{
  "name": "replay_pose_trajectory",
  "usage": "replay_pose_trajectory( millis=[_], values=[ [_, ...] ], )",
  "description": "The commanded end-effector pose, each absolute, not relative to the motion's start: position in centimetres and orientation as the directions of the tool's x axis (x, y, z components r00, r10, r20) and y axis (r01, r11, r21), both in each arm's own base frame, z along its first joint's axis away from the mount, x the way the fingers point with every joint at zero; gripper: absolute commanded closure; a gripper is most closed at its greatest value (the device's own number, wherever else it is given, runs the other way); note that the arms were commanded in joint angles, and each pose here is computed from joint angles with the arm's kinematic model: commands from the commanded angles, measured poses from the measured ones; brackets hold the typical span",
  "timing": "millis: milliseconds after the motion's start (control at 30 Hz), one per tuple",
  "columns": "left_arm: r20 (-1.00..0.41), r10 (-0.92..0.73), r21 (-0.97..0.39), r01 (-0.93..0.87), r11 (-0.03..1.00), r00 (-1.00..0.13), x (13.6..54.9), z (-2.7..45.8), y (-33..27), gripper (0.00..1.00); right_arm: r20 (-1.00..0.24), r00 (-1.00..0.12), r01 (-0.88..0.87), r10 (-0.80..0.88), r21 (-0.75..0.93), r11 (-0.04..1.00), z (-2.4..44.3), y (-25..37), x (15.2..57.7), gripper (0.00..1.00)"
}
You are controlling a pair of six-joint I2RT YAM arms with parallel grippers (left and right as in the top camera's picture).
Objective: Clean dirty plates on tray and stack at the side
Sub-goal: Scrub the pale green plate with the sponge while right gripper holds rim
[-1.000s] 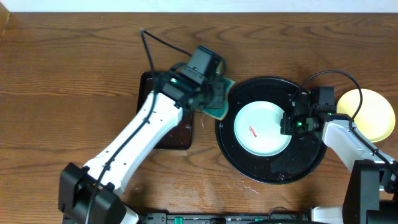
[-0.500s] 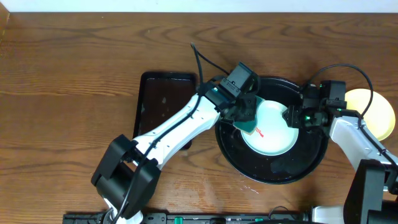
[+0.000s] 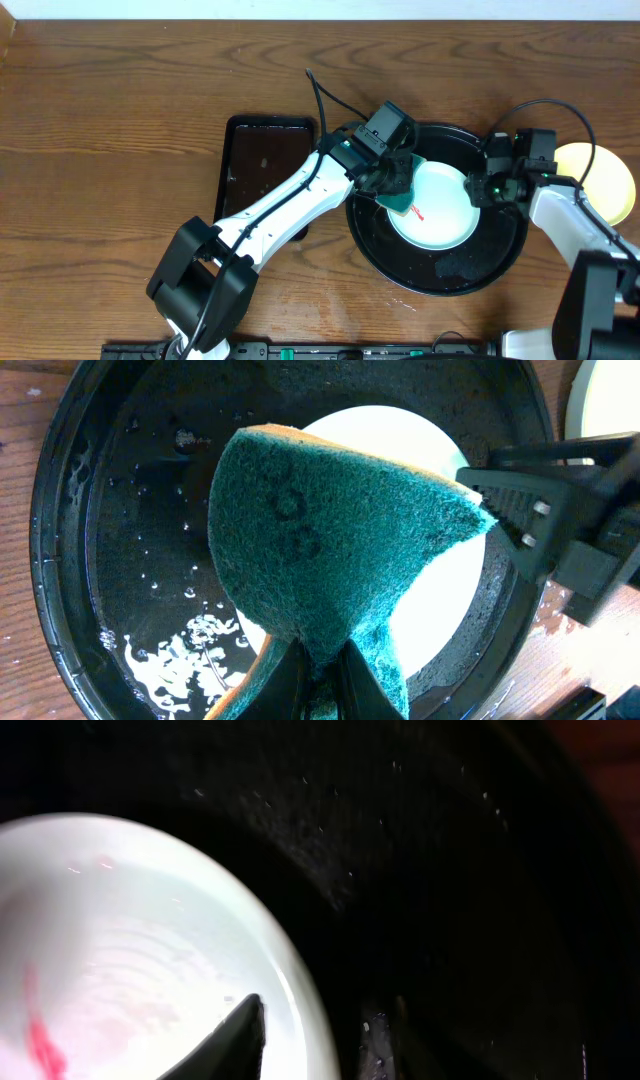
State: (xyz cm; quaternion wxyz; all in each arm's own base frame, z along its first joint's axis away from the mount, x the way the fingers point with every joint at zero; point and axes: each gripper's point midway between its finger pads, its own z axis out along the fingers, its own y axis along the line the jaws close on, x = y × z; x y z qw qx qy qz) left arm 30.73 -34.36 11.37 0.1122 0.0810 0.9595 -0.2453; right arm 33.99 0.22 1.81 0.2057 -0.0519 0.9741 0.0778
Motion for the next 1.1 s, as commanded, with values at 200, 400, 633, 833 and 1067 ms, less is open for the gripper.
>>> replay_pose_trajectory(
  millis=[200,400,633,833,1067],
  values=[
    [-0.264,0.094,-0.474,0.214,0.854,-0.960,31.0,12.6,-34.6,0.92,-0.228,-0.970,0.018,0.087,0.289,0.957,-0.7,1.9,31.5,0.99],
    [-0.267,0.093,-0.471,0.215,0.855,-0.959,31.3,11.9,-35.0,0.93,-0.081,-0.968,0.196,0.239,0.355,0.914,0.2,3.2,28.9,0.99],
    [-0.236,0.127,-0.455,0.225,0.862,-0.964,31.5,7.0,-37.0,0.92,-0.107,-0.983,0.105,0.150,0.346,0.932,0.6,4.7,28.8,0.99],
    [-0.173,0.148,-0.417,0.208,0.885,-0.974,31.0,2.6,-37.1,0.92,-0.129,-0.983,0.077,0.128,0.344,0.936,0.7,5.3,29.1,0.99],
    [-0.226,0.129,-0.089,0.153,0.984,-0.965,32.3,1.0,-30.8,0.93,-0.120,-0.981,0.103,0.153,0.347,0.932,0.7,5.3,29.1,0.99]
  ],
)
